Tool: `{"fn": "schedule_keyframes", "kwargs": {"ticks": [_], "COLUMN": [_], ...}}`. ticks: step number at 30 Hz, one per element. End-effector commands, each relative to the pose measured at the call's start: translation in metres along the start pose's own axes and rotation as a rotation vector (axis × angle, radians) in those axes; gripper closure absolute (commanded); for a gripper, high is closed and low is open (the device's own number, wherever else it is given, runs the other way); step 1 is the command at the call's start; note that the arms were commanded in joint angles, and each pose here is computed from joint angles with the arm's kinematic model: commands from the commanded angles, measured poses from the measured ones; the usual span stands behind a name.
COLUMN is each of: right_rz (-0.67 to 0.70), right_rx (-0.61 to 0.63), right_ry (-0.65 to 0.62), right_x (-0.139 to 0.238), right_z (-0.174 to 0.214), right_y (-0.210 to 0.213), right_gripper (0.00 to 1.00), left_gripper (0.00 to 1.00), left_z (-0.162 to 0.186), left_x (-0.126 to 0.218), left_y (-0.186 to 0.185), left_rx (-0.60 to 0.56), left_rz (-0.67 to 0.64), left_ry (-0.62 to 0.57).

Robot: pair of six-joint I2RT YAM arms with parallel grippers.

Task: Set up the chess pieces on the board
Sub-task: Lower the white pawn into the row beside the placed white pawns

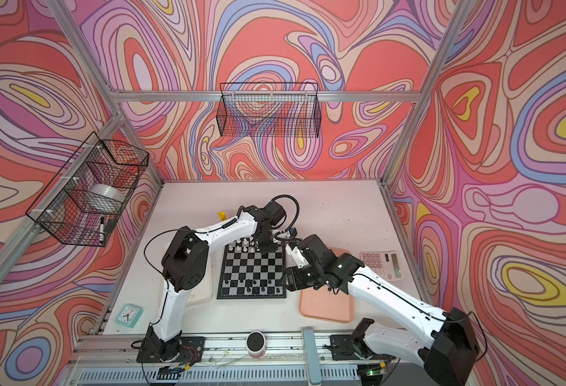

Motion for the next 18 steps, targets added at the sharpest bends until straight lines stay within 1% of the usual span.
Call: {"fn": "schedule_keyframes", "kwargs": {"ticks": [1,18], "right_rz": [-0.003,-0.011], "right_rx": [-0.005,-0.005], "right_ry": [-0.001,-0.011], "right_x": [-0.002,0.000], "right_z": [-0.001,-0.002], "right_y": [-0.002,0.001], "right_gripper": [0.44,0.44], "left_gripper": [0.77,0.74], "left_z": [-0.002,-0.006], "left_x": [0.000,0.012], "left_y": [-0.007,-0.004], "left_rx": [-0.027,-0.015], "left_rz": [0.002,-0.015], "left_ry": [0.007,-0.022]}}
Point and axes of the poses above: each gripper's point midway between its finger pads, its own x axis back along the fingers, its own y axis along the line the jaws close on, z = x × y, the point moved 1 cm from there along x, back along the fingers, and after that the axes turned 14 degrees about -x, right-handed, at the moved point
